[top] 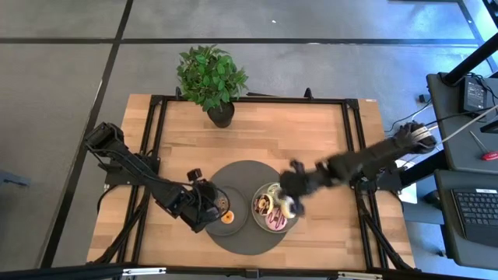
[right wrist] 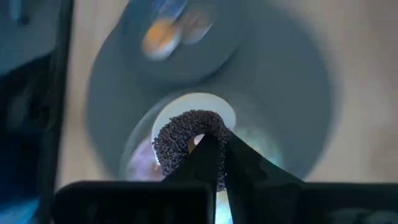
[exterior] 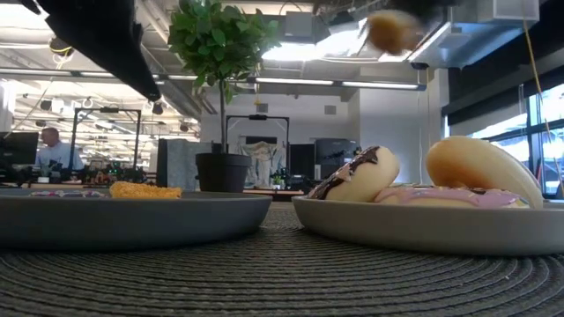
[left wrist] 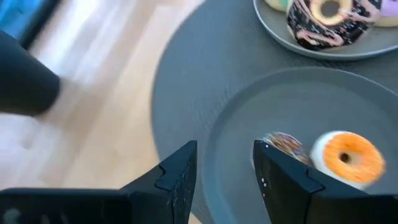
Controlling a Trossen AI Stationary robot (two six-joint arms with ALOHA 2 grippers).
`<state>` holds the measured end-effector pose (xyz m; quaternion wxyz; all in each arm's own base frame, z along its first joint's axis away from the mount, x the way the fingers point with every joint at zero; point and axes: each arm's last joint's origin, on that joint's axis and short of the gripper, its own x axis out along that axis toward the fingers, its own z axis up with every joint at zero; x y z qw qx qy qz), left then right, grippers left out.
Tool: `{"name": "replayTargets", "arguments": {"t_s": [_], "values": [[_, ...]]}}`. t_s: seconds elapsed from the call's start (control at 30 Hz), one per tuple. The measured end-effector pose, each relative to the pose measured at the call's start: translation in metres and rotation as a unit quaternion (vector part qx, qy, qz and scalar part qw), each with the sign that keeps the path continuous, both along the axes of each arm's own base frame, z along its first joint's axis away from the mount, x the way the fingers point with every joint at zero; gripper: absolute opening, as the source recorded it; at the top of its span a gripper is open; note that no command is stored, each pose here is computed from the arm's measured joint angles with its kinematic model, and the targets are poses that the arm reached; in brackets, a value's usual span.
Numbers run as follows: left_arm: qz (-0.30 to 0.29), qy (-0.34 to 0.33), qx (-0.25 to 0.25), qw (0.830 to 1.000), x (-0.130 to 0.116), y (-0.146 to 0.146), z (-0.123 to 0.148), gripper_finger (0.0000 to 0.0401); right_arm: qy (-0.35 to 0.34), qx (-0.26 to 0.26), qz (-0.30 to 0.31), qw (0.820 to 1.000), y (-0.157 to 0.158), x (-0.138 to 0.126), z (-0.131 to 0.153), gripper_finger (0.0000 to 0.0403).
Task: Pick & Place donuts
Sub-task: Put the black donut on the dark gray plate
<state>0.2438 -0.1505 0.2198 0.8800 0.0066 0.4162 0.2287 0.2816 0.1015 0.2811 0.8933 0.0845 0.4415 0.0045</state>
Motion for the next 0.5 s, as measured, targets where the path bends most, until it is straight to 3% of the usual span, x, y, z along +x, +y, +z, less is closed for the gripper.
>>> {"name": "replayTargets", "arguments": {"t_s": [0.13, 0.23, 0.37, 0.5], "values": [[-0.016, 0.007, 0.024, 1.000, 0.000, 0.001, 0.000, 0.0149, -0.039, -0.042, -0.011, 0.998, -0.040, 0.033, 0.026, 0.0017], [-0.026, 0.012, 0.032, 0.999, 0.000, 0.001, 0.000, 0.0148, -0.047, -0.055, 0.003, 0.997, -0.063, 0.055, 0.029, 0.0015], [-0.037, 0.018, 0.043, 0.998, 0.000, 0.001, 0.001, 0.0151, -0.052, -0.053, 0.028, 0.997, -0.083, 0.086, 0.017, 0.0016], [-0.039, 0.018, 0.052, 0.998, 0.000, 0.001, 0.001, 0.0152, -0.018, -0.055, 0.032, 0.998, -0.096, 0.114, -0.015, 0.0017]]}}
